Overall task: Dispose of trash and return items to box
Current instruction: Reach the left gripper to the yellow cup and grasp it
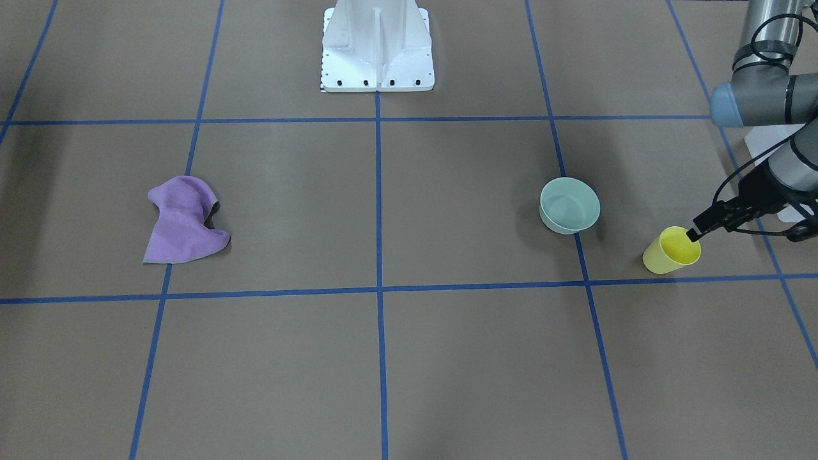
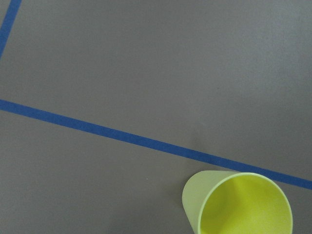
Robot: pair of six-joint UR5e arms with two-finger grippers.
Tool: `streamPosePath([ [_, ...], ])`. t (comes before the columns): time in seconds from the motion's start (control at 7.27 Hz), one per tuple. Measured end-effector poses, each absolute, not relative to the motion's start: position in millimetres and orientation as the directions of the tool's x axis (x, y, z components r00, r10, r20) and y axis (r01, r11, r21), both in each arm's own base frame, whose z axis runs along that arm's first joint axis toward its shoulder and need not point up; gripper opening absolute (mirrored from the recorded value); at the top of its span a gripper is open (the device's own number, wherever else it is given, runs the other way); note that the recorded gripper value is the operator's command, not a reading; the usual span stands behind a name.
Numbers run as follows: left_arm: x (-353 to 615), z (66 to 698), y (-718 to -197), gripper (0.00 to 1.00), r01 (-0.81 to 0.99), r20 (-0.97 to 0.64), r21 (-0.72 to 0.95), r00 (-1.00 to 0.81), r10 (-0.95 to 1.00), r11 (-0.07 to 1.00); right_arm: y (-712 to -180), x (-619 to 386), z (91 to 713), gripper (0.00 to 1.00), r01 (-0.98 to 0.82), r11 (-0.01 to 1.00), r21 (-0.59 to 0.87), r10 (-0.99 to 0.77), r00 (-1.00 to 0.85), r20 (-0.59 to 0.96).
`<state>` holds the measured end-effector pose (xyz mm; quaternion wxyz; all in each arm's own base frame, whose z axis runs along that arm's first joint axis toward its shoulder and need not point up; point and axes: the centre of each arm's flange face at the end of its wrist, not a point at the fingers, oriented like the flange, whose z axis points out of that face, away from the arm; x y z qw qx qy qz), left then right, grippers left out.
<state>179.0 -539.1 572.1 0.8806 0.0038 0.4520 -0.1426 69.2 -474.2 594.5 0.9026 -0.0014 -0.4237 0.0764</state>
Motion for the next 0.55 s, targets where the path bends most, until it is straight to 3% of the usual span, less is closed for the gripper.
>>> streamPosePath([
  [0.28, 187, 577, -552, 0.85, 0.253, -0.791, -0.133, 0.556, -0.256, 0.958, -475, 66, 593, 1.00, -0.133, 0.989, -0.067, 0.137, 0.629, 0.765],
  [0.41, 192, 579, -554, 0.84, 0.247, -0.790, -0.133, 0.558, -0.253, 0.960, -476, 64, 592, 1.00, -0.129, 0.989, -0.067, 0.134, 0.629, 0.766],
  [0.55, 202, 579, -553, 0.73, 0.229, -0.795, -0.123, 0.559, -0.234, 0.966, -476, 61, 592, 1.00, -0.124, 0.990, -0.067, 0.131, 0.629, 0.766],
])
